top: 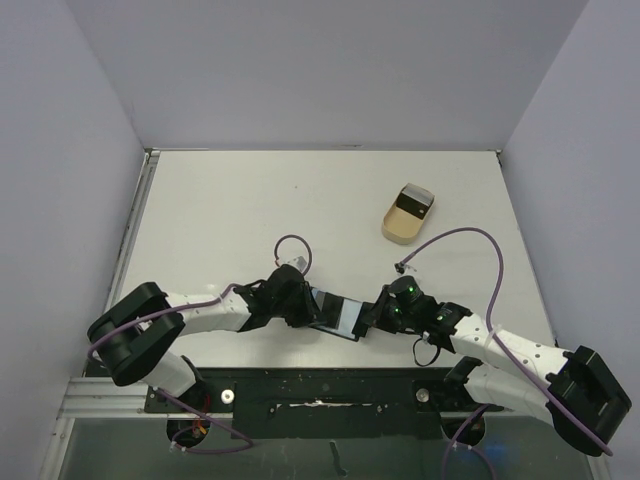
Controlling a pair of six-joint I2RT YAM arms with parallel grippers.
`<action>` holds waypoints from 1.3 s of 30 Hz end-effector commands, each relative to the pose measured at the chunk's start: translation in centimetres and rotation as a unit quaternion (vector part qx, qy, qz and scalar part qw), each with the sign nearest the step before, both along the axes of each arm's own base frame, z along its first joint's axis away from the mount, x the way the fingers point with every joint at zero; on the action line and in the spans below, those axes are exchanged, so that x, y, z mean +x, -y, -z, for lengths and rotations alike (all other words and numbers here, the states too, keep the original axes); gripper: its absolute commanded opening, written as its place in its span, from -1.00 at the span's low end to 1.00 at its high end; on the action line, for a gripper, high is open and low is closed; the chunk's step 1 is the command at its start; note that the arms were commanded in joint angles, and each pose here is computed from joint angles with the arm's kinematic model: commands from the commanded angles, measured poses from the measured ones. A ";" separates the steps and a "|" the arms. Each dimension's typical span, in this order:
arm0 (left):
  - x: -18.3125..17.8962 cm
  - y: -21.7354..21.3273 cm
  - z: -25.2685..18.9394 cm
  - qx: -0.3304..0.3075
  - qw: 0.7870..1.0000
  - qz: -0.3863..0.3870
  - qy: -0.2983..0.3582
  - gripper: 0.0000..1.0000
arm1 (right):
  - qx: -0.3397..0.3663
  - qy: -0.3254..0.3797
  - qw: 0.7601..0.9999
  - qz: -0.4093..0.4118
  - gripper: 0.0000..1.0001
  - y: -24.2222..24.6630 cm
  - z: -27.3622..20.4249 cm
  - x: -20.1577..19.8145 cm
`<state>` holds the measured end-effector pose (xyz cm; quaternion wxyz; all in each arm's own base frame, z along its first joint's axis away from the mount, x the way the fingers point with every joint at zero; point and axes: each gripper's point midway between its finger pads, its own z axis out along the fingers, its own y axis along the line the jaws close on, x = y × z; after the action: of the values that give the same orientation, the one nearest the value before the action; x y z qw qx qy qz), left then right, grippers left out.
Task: Put the credit cards into the card holder
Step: Insert the credit card into the card holder.
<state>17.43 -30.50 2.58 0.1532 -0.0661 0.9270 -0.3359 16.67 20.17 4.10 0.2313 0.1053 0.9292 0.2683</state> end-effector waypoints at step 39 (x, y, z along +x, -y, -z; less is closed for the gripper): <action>-0.3 -0.7 0.6 0.085 0.995 0.039 -0.022 -0.55 | -0.014 0.022 1.000 0.005 -1.00 0.5 -0.5 0.5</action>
<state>16.85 -31.54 2.41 0.1100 -0.0259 0.9421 -0.3157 16.67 20.00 3.99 0.2319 0.1064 0.9302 0.2640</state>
